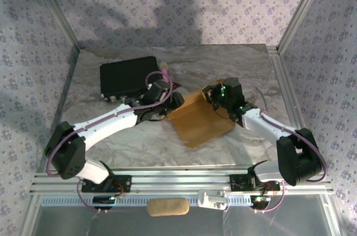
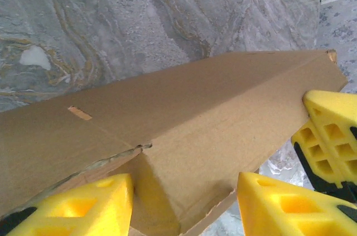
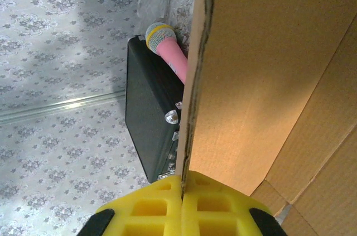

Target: Fold the paper box

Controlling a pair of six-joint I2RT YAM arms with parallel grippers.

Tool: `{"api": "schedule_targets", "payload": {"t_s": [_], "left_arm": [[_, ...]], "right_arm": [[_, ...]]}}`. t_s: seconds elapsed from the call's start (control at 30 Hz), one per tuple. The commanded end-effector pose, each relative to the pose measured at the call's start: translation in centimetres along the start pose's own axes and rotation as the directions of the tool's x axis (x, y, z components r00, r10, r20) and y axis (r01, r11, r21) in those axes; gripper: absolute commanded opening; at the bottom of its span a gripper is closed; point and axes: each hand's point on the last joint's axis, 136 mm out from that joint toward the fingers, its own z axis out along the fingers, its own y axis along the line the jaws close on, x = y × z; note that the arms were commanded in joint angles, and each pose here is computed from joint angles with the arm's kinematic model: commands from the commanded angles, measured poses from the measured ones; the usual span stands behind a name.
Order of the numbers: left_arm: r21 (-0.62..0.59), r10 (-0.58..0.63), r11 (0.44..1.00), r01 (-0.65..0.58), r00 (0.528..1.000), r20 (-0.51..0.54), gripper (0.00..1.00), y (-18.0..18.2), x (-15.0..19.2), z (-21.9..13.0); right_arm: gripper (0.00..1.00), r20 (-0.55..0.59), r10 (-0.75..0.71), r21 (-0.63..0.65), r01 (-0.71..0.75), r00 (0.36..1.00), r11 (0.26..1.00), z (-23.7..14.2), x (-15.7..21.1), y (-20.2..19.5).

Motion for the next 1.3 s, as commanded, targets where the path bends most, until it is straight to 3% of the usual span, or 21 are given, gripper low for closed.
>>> {"api": "schedule_targets", "payload": {"t_s": [0.0, 0.17, 0.47, 0.53, 0.7, 0.9, 1.03, 1.27], "left_arm": [[0.061, -0.053, 0.997, 0.052, 0.998, 0.016, 0.51, -1.6, -0.9, 0.3], [0.065, -0.087, 0.994, 0.086, 0.996, 0.027, 0.43, -1.5, -1.3, 0.5], [0.065, -0.170, 0.984, 0.167, 0.984, 0.047, 0.06, -0.1, -2.0, 0.7], [0.069, -0.198, 0.979, 0.194, 0.979, 0.049, 0.00, 0.4, -2.0, 0.8], [0.096, -0.260, 0.962, 0.254, 0.964, 0.055, 0.00, 1.1, -2.6, 0.7], [0.099, -0.273, 0.959, 0.267, 0.961, 0.052, 0.00, 1.3, -3.1, 0.5], [0.098, -0.278, 0.957, 0.272, 0.959, 0.050, 0.00, 1.7, -3.3, 0.5], [0.101, -0.279, 0.957, 0.273, 0.959, 0.049, 0.00, 1.7, -3.5, 0.4]], "right_arm": [[0.00, 0.013, 0.022, 0.045, -0.023, 1.000, 0.999, -0.4, 0.0, -1.7], [0.00, 0.020, 0.028, 0.041, -0.028, 0.999, 0.999, -0.7, 0.1, -1.9], [0.00, 0.055, 0.019, 0.016, -0.020, 0.998, 1.000, -1.4, 0.3, -2.3], [0.06, 0.071, -0.001, -0.031, 0.003, 0.998, 1.000, -1.6, 0.3, -1.5], [0.36, 0.128, -0.030, -0.111, 0.044, 0.991, 0.993, -2.6, 0.8, -0.5], [0.56, 0.211, 0.000, -0.201, 0.043, 0.977, 0.979, -3.2, 0.9, -0.9], [0.61, 0.207, 0.019, -0.267, 0.038, 0.978, 0.963, -2.5, 0.9, 0.3], [0.52, 0.166, 0.067, -0.316, -0.011, 0.984, 0.949, 0.1, 1.2, 1.0]]}}
